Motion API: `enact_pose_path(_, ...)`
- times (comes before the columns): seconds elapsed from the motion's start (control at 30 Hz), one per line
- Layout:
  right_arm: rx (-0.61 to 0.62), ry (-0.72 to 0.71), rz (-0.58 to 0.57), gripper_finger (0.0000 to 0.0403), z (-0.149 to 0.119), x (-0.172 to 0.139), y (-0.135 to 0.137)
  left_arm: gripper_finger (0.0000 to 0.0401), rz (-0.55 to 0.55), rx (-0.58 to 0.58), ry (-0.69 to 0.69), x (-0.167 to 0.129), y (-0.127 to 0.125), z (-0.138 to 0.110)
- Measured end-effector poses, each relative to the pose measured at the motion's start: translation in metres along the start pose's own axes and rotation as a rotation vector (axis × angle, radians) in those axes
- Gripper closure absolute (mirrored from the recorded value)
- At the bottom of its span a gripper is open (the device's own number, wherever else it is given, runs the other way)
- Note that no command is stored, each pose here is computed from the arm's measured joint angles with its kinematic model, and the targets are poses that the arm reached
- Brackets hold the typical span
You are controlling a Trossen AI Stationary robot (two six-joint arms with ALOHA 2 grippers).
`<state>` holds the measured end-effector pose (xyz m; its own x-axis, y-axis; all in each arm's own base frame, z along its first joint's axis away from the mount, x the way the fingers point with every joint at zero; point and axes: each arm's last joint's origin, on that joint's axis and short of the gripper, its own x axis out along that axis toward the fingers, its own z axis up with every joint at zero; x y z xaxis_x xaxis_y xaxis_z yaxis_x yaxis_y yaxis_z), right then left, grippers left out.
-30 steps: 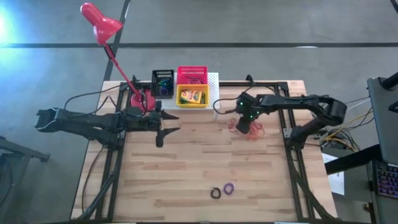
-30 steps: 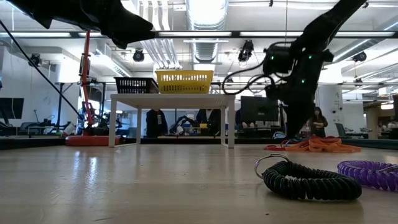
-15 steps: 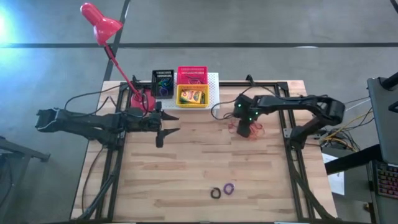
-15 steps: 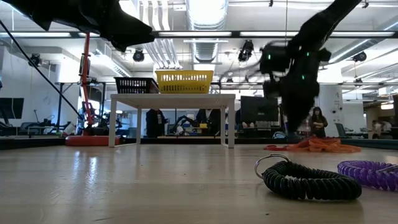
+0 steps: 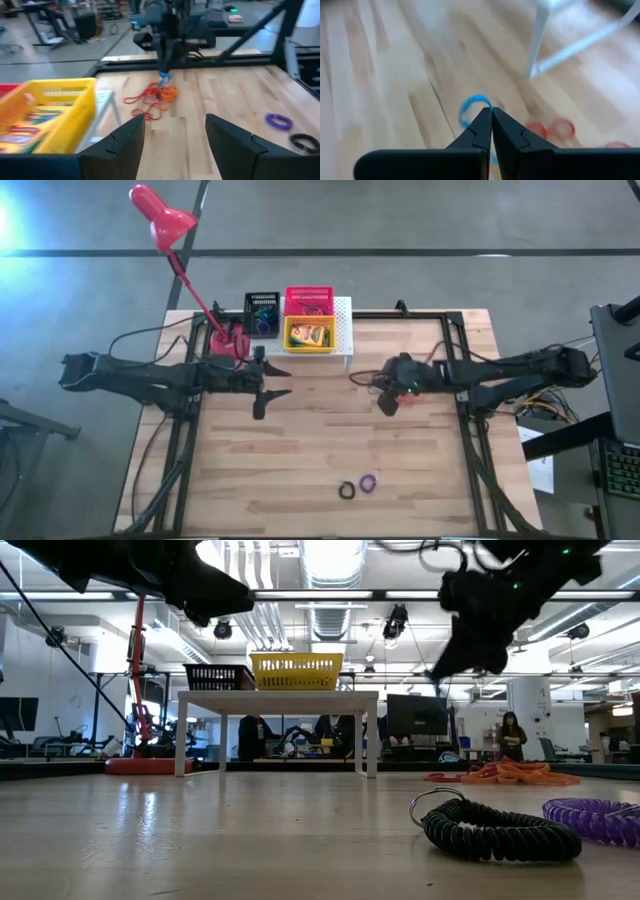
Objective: Pick & Place Office Desk Supplies
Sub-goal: Put the blue rubber band into the red bin on the shelf on the shelf
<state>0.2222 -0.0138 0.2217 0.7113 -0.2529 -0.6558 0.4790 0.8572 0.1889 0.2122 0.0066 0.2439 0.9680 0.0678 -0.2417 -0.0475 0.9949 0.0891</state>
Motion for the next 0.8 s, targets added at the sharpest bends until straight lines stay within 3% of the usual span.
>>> enact_pose_path(0.2,0.060,-0.277,0.055,0.0394,-0.013,-0.010,0.041,0.0188,-0.093,0.003,-0.065,0.018,-0.005,0.000)
enact_pose_path(0.5,0.013,-0.440,0.251,0.0394,-0.021,-0.005,0.080,0.0188,-0.159,0.088,-0.171,0.046,-0.012,0.001)
enact_pose_path(0.8,-0.074,-0.545,0.312,0.0394,-0.004,-0.023,0.098,0.0188,-0.199,0.080,-0.161,0.067,-0.016,0.009)
